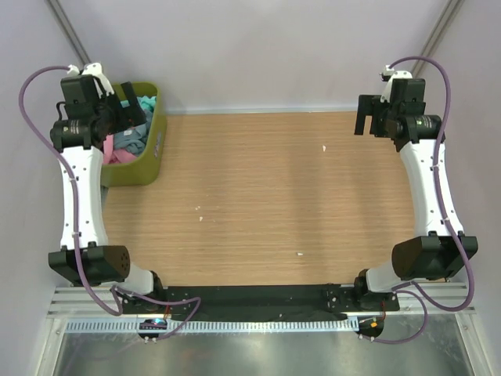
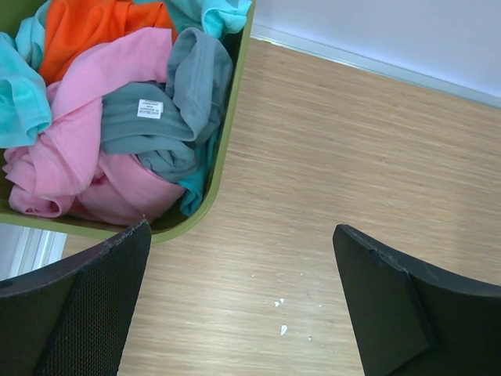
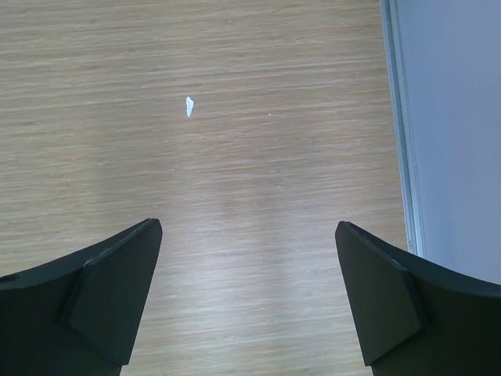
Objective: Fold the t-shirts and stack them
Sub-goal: Grab the tshirt from the pile
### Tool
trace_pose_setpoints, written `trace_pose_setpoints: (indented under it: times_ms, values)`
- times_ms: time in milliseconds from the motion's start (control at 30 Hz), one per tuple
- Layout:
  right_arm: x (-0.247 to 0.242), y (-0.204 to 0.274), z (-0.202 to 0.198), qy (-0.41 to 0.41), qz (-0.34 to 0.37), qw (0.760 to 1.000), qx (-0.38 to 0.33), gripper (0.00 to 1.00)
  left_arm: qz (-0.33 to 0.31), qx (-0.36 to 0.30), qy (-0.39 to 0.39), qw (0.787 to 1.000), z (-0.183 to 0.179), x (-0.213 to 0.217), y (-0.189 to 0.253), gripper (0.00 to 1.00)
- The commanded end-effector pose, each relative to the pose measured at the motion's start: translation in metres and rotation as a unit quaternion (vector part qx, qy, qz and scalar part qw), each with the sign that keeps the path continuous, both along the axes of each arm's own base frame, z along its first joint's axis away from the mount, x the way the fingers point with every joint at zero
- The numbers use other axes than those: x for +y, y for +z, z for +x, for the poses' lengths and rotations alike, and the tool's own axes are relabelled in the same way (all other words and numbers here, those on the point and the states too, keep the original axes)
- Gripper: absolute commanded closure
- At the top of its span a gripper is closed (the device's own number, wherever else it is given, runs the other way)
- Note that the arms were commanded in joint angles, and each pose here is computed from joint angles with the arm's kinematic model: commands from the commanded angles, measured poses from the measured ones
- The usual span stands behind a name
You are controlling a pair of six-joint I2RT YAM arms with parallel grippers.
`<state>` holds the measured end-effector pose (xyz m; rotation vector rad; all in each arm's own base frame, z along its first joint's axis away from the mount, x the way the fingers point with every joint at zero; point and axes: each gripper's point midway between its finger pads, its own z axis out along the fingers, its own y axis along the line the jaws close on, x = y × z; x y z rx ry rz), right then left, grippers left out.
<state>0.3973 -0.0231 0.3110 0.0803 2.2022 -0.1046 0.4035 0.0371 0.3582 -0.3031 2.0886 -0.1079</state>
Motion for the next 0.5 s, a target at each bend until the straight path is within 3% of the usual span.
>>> trace_pose_setpoints:
  times_ms: [0,133,200,233,300,467]
  values:
    - [-0.005,0.008,-0.002,-0.007,-0.019,0.999,-0.025,0.00,0.006,-0.039,-0.030,0.999,-0.016,-0.009,0.017,0.00]
    - [-0.003,0.000,0.011,0.048,-0.056,0.997,-0.012,0.00,0.046,-0.093,-0.048,0.993,-0.039,-0.011,0.036,0.01]
    - [0.006,0.006,0.020,0.076,-0.049,0.996,-0.019,0.00,0.099,-0.118,-0.093,0.984,-0.039,-0.014,0.040,0.02]
    - [0.017,-0.008,0.032,0.101,-0.026,0.995,-0.003,0.00,0.132,-0.128,-0.074,0.980,-0.033,-0.001,0.033,0.05]
    - [0.025,-0.006,0.046,0.103,0.000,0.995,-0.003,0.00,0.166,-0.113,-0.008,0.980,-0.025,0.027,0.020,0.00]
    - [0.049,-0.009,0.067,0.153,0.042,0.987,0.001,0.00,0.219,-0.053,0.020,0.974,0.010,0.056,-0.009,0.00]
